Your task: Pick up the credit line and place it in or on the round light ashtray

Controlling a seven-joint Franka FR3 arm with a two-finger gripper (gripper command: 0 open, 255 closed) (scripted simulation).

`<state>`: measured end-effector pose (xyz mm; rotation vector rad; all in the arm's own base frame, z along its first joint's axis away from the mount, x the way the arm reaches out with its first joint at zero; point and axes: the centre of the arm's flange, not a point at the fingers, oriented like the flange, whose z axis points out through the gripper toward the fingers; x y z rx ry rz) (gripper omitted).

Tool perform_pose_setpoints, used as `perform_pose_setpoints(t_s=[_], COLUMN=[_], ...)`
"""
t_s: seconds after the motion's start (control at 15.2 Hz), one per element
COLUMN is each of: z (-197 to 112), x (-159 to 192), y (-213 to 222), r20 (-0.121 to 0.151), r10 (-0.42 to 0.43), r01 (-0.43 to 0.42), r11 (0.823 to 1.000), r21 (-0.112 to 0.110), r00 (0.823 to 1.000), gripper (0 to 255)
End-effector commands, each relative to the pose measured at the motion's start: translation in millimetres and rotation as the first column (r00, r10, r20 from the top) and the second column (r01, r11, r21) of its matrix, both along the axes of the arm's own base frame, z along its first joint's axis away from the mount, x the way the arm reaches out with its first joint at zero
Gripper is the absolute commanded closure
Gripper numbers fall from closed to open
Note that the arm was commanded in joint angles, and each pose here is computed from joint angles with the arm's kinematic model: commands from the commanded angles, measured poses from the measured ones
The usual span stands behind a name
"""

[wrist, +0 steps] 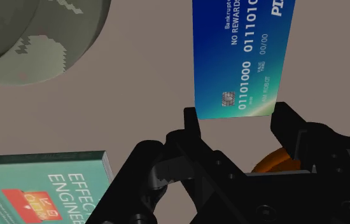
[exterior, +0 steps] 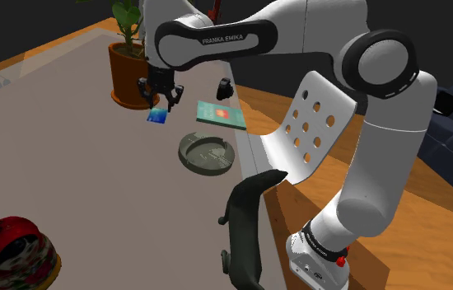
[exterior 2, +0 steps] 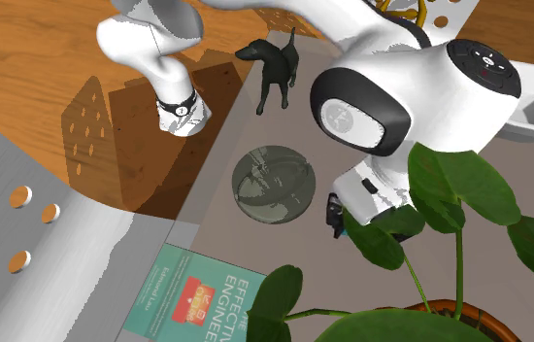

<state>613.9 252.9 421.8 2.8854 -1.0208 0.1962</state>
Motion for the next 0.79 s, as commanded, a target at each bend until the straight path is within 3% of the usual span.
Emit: perform_pose_setpoints(t_s=[0.0,0.13,0.73], z=[9.2,15.3,23.1], x=[0.1,0.0,-99.9], y=[-0.5,-0.5,-64.2], r20=[0.000,0.000,0.000], r10=[0.000,0.000,0.000], r01=[0.000,0.000,0.000], r11=[1.000,1.000,1.000], r21=[0.000,0.000,0.000], r00=[1.000,1.000,1.000], gripper=[255,255,255])
